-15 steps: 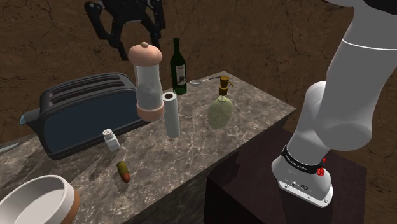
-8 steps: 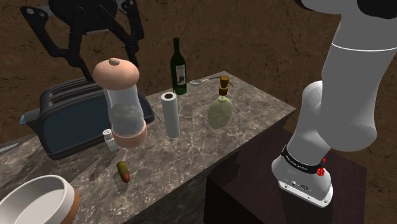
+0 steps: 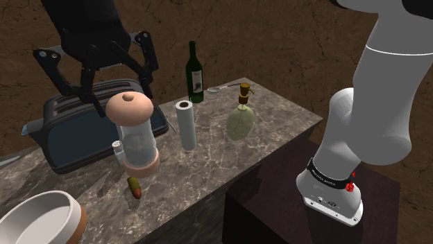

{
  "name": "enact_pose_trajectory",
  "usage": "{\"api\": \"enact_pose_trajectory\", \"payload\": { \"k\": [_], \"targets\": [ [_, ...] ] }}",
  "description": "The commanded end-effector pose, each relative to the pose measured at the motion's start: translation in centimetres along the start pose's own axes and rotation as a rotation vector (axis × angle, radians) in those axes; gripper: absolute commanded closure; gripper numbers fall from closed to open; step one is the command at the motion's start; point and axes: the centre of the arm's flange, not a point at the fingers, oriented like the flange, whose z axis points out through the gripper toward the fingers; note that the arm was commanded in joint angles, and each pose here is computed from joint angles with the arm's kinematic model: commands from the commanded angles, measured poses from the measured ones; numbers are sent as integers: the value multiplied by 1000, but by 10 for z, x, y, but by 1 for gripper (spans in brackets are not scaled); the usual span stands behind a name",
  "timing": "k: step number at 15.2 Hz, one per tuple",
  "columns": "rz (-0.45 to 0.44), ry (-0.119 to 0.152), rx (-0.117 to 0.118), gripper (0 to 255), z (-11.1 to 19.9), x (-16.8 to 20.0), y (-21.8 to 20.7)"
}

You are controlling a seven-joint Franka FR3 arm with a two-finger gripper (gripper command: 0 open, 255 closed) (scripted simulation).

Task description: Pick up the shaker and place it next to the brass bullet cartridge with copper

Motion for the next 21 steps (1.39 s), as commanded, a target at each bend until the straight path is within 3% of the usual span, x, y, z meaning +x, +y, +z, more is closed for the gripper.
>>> {"api": "enact_pose_trajectory", "payload": {
  "k": [1,21],
  "targets": [
    [0,0,1,255,10,2,1],
    [0,0,1,255,114,22,-2]
  ]
}}
